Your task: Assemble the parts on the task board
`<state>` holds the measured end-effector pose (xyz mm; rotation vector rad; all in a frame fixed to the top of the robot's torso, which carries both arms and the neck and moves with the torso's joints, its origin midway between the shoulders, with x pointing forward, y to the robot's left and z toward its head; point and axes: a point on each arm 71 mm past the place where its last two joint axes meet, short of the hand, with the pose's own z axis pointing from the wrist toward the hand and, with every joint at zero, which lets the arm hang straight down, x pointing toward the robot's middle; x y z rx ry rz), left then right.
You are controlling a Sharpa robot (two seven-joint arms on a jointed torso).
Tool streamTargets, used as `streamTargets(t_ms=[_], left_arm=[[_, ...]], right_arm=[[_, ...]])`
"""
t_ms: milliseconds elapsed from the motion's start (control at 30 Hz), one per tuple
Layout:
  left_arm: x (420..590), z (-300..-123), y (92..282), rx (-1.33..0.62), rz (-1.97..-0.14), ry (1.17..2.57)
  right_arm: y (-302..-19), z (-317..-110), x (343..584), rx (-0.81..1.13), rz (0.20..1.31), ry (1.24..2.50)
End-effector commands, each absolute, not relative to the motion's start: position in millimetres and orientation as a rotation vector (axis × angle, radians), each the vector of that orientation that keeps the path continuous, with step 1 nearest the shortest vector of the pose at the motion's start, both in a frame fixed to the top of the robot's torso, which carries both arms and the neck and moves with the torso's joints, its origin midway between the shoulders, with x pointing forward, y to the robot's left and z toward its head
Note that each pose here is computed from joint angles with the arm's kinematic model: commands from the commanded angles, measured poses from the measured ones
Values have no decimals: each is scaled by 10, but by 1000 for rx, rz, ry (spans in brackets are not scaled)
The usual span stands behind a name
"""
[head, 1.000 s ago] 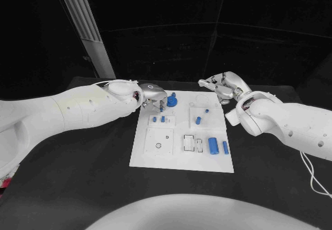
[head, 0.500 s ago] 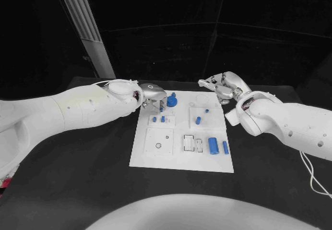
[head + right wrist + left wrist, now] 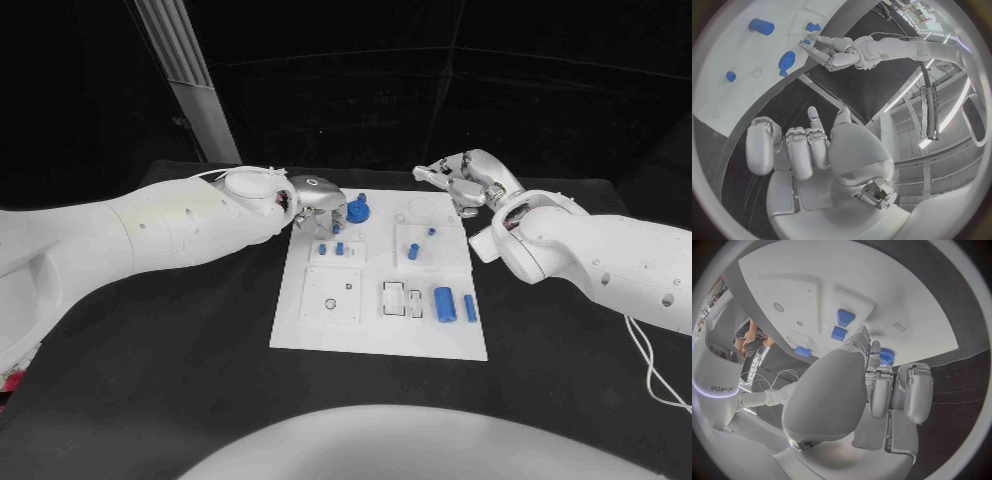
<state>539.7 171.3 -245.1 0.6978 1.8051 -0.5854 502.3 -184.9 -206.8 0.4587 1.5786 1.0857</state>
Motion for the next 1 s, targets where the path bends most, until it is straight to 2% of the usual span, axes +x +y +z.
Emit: streamTargets(t_ms=[33, 533, 1000], left_arm=[[5397, -2455, 1724, 702, -580, 1812], [5425, -2417, 1782, 674, -560, 1758], [5424, -2327, 1969, 631, -553, 1634]], right_arm=[[-1842, -2057, 5023, 455, 1094, 1579], [-1842, -2059, 5024, 455, 1094, 1582], [-1861, -2063, 5025, 458, 1089, 1580]])
